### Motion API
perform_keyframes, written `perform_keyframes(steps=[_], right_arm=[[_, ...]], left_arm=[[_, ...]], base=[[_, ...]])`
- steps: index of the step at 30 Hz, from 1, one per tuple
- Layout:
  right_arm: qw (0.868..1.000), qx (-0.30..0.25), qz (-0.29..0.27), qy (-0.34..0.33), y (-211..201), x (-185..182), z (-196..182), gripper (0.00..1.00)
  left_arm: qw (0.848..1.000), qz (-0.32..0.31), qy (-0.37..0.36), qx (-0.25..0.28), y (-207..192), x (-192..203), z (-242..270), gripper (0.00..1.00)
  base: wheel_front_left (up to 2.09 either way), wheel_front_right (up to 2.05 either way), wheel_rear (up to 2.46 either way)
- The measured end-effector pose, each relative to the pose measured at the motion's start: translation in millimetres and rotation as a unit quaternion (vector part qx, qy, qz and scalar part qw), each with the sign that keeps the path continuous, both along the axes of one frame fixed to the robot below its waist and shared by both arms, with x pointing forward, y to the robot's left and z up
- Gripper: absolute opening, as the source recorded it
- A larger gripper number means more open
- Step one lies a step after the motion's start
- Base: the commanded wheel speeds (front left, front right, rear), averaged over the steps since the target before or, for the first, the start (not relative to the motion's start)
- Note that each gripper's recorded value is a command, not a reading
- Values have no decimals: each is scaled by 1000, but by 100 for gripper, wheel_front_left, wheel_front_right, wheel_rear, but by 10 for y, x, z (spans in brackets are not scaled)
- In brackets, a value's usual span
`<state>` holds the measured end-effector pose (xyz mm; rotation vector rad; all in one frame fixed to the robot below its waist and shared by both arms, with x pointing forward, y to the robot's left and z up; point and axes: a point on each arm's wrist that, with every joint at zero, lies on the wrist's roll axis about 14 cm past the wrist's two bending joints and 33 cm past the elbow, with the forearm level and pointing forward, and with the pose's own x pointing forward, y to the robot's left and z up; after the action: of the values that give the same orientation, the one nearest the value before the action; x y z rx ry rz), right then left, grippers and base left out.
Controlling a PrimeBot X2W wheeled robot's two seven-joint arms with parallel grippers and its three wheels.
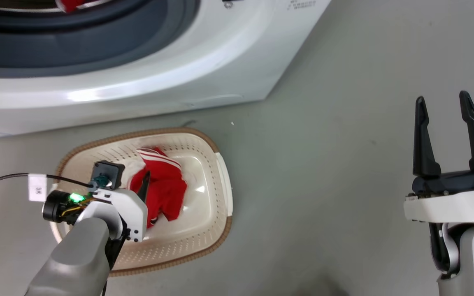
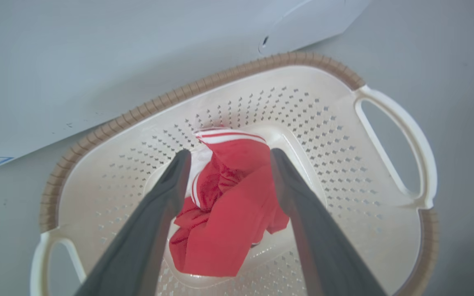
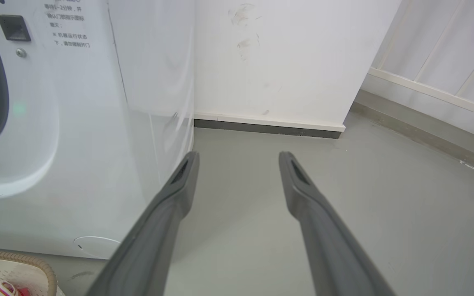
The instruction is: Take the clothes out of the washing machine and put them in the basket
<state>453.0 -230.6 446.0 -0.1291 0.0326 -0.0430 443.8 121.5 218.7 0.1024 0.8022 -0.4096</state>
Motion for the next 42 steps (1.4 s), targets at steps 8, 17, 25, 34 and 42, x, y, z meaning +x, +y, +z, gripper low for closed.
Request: perform_keyframes(steps=[8,17,25,34,42], right_arm=[[999,6,18,-30,151,-129,289,100],[997,20,37,-64,299,-217,568,100],[996,29,41,-77,335,-332,688,100],[996,30,31,-78,260,-390,707,100],[997,38,19,-64,183,-323,585,100]], left_arm=[[990,70,-118,-34,237,75,798,100],[965,128,-217,-68,465,29,1515,100],[938,154,-296,-92,516,7,2039,100],[920,132,-353,-107,411,147,2390,100],[921,89,-366,-102,302,647,2463,100]], base=[[0,0,0],[0,0,0],[0,0,0],[0,0,0],[0,0,0]])
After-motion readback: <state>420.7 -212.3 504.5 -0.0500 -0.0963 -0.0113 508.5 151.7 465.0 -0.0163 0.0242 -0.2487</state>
